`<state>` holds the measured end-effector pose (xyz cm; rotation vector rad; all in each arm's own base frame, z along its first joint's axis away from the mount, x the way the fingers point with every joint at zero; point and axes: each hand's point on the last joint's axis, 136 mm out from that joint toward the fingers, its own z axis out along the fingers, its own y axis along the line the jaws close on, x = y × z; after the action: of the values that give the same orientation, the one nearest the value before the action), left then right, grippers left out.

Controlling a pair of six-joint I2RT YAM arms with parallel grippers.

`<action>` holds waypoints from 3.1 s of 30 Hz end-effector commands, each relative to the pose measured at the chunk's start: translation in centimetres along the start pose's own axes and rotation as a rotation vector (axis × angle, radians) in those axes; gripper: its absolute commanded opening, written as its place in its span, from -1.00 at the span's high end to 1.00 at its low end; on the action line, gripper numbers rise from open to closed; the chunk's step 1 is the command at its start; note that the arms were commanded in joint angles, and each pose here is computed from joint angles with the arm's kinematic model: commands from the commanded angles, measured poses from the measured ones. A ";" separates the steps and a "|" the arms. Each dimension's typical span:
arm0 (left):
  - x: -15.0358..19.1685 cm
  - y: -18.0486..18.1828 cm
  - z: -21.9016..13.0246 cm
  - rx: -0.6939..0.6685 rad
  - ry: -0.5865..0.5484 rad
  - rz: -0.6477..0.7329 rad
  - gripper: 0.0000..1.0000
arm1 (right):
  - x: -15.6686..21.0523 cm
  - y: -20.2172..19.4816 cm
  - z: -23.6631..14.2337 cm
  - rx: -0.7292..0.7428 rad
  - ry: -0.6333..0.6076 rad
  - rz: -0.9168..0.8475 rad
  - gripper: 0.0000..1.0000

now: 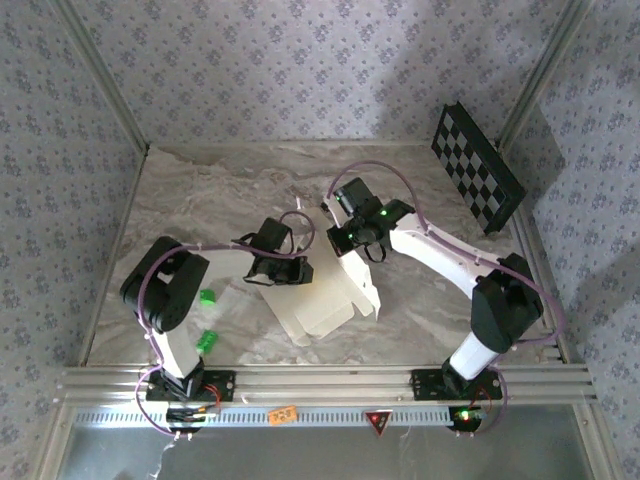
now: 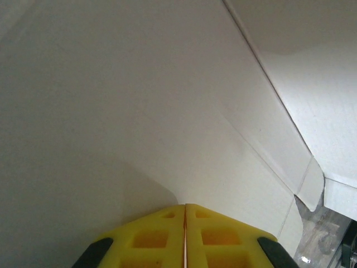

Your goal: Fold the paper box

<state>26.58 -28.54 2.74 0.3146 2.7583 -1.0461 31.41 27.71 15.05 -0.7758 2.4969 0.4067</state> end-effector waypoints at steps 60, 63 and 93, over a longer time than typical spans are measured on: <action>-15.8 -3.4 -9.9 0.257 -0.327 0.600 0.23 | 2.6 -2.3 1.6 -0.018 0.090 0.029 1.00; -16.1 -3.6 -9.5 0.261 -0.317 0.599 0.21 | 2.6 -2.3 1.6 -0.018 0.088 0.029 1.00; -13.3 -4.1 -10.9 0.061 -0.221 0.542 0.97 | 2.1 -3.1 1.6 0.022 0.080 0.038 1.00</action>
<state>39.02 -25.81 14.76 0.8336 2.2409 -0.9035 33.40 25.72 15.19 -0.7114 2.4932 0.4246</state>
